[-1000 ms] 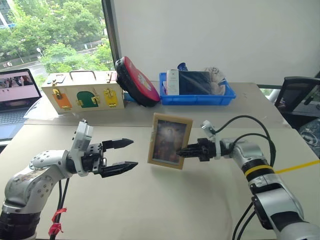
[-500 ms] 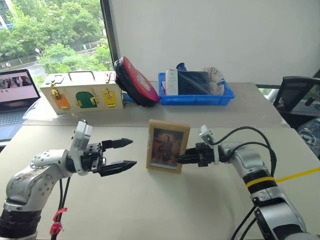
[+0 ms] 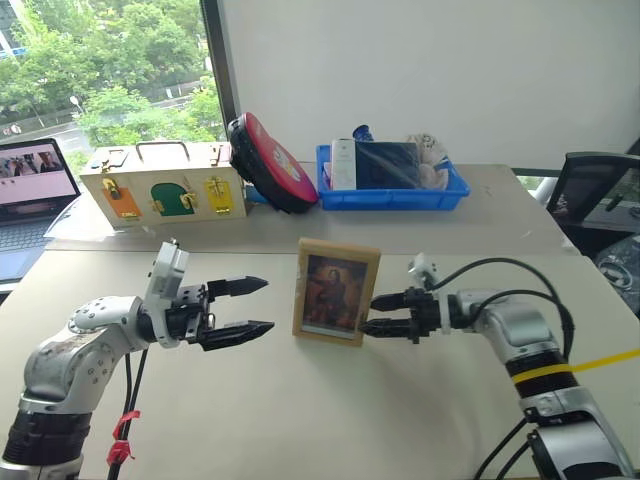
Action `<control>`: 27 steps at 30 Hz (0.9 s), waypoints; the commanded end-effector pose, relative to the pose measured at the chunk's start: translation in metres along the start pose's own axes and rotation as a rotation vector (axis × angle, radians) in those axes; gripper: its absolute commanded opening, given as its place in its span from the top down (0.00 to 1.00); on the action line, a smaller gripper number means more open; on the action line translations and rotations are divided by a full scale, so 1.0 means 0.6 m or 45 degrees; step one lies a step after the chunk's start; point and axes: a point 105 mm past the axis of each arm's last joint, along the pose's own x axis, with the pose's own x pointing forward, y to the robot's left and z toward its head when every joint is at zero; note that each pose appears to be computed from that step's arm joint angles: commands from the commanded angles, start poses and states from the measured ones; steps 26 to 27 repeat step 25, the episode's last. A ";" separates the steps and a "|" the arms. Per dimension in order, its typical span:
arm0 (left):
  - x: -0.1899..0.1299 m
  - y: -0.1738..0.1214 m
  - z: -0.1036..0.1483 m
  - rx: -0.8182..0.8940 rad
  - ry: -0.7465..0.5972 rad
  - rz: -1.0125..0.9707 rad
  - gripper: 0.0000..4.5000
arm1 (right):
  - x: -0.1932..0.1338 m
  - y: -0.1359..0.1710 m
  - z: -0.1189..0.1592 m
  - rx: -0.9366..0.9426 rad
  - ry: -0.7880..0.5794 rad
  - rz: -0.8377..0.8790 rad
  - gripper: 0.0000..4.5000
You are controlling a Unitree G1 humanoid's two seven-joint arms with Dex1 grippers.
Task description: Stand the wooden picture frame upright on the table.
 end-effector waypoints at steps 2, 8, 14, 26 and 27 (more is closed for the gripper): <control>-0.004 -0.001 0.012 0.049 -0.012 -0.001 0.00 | -0.042 0.014 0.009 -0.035 -0.017 -0.082 0.01; -0.036 0.014 -0.012 -0.029 0.111 0.124 0.00 | -0.113 0.058 -0.008 -0.175 0.068 -0.206 0.01; -0.060 0.062 -0.065 0.027 0.303 0.456 0.00 | -0.170 0.099 0.022 -0.316 -0.132 -0.470 0.01; -0.050 0.082 -0.097 0.169 0.337 0.506 0.00 | -0.180 0.110 -0.012 -0.227 -0.322 -0.781 0.01; -0.050 0.082 -0.097 0.169 0.337 0.506 0.00 | -0.180 0.110 -0.012 -0.227 -0.322 -0.781 0.01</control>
